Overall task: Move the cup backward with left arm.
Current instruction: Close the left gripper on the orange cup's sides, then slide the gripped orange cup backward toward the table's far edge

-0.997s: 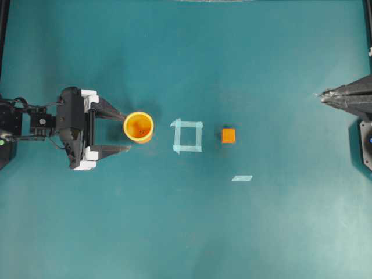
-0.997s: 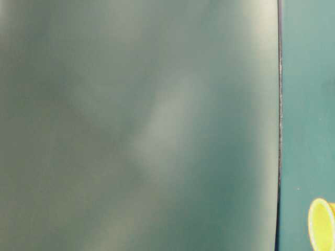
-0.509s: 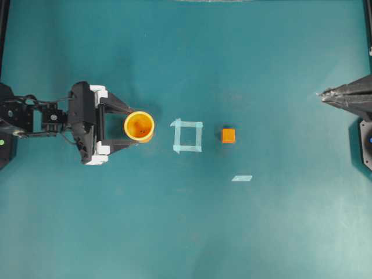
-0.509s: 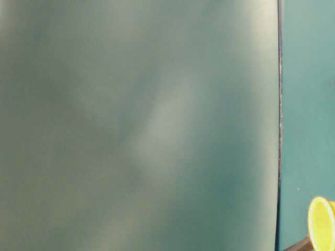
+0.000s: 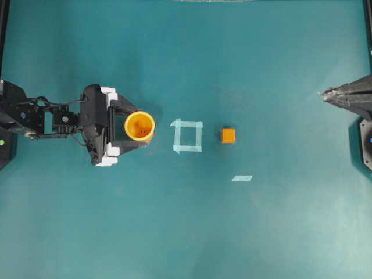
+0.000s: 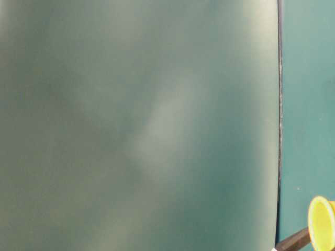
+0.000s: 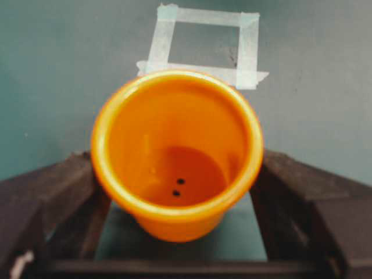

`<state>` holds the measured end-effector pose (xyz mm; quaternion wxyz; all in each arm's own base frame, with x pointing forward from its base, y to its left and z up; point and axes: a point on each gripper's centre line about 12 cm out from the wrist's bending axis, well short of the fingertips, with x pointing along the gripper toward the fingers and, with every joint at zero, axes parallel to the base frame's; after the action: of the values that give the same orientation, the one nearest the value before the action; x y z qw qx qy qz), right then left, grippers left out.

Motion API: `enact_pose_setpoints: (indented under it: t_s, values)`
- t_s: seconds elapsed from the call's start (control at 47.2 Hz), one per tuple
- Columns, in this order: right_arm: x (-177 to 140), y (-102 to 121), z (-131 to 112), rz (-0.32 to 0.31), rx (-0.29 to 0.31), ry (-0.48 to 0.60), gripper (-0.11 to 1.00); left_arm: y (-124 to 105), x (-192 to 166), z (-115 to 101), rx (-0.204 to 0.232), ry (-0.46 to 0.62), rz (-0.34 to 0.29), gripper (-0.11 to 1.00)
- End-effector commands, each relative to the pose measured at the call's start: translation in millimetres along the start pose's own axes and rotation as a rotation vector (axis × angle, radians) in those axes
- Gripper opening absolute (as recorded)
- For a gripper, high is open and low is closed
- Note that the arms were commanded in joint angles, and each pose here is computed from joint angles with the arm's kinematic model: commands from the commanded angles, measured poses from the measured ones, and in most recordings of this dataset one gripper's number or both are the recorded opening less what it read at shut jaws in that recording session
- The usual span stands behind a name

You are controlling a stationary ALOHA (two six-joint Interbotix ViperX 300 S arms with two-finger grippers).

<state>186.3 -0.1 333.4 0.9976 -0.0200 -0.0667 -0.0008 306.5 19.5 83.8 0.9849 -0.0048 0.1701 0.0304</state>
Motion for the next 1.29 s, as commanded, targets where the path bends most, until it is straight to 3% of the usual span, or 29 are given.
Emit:
enact_pose_setpoints:
  t_s: [0.0,0.17,0.679,0.912,1.272]
  values:
    - [2.3,-0.8,13.5,-0.003,-0.003,-0.034,0.0,-0.9,1.6,6.8,0.004,-0.029,-0.003,0.76]
    - [2.3,-0.5,13.5,-0.001,-0.003,-0.034,0.0,-0.9,0.7,6.6,0.009,-0.028,-0.003,0.63]
    - [2.1,-0.8,11.5,-0.002,0.003,-0.015,0.0,-0.6,7.4,16.0,0.021,-0.061,-0.002,0.63]
    - [2.4,-0.8,11.2,-0.002,0.003,-0.014,0.0,20.1,6.2,21.6,0.003,-0.108,0.06,0.63]
    - [2.1,-0.8,12.1,-0.002,0.001,-0.017,0.0,70.1,5.4,28.6,-0.037,-0.138,0.207,0.63]
